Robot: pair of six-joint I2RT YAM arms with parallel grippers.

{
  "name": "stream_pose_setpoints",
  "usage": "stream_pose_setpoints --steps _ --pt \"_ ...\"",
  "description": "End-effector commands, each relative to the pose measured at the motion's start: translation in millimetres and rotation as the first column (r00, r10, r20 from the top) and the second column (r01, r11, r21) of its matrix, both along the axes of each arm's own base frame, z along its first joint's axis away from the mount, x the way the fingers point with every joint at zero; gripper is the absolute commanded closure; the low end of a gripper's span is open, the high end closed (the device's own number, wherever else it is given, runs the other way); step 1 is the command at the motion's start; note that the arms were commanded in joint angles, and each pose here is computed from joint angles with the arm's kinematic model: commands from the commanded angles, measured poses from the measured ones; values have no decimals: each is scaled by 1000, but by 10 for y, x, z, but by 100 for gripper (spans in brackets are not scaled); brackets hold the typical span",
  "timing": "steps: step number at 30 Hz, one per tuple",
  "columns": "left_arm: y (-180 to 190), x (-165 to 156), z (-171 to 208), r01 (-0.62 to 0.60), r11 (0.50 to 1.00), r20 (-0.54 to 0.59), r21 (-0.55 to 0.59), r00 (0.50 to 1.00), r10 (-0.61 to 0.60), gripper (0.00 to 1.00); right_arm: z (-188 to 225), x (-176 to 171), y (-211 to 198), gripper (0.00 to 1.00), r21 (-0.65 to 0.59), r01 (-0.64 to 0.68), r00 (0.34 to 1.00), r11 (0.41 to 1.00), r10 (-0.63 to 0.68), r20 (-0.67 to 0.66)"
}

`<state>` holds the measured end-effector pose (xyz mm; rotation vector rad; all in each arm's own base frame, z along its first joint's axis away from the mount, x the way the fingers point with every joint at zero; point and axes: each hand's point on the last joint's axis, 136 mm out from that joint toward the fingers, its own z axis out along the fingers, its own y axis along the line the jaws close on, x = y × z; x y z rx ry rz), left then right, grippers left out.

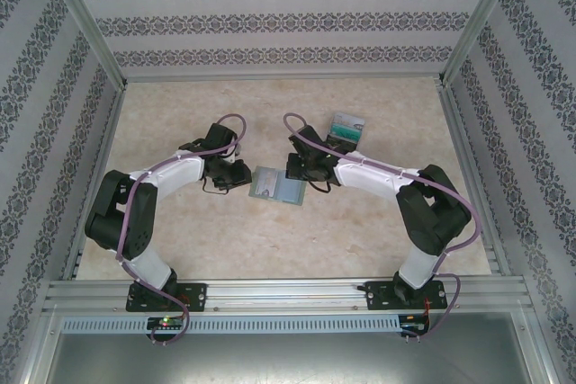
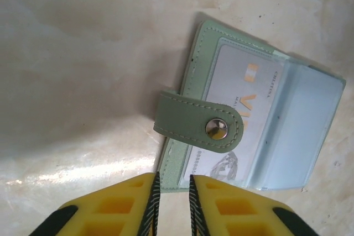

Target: Take the credit cards out of the card holder

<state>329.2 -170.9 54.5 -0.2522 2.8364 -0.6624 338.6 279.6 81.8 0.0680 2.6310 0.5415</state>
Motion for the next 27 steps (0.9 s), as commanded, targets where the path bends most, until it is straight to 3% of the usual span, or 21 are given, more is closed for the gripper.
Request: stream_pose_setpoints --steps 1,16,27 --pt "93 -44 -130 -11 1000 -38 28 999 12 86 -6 -47 143 100 15 -27 999 1000 27 -21" --pt "-148 -34 -181 40 994 -52 -98 998 -45 90 -109 -106 384 100 32 -63 996 998 65 -55" --pt "-249 24 -233 53 992 -61 -114 996 -60 89 -182 -144 550 100 95 -86 991 992 96 -97"
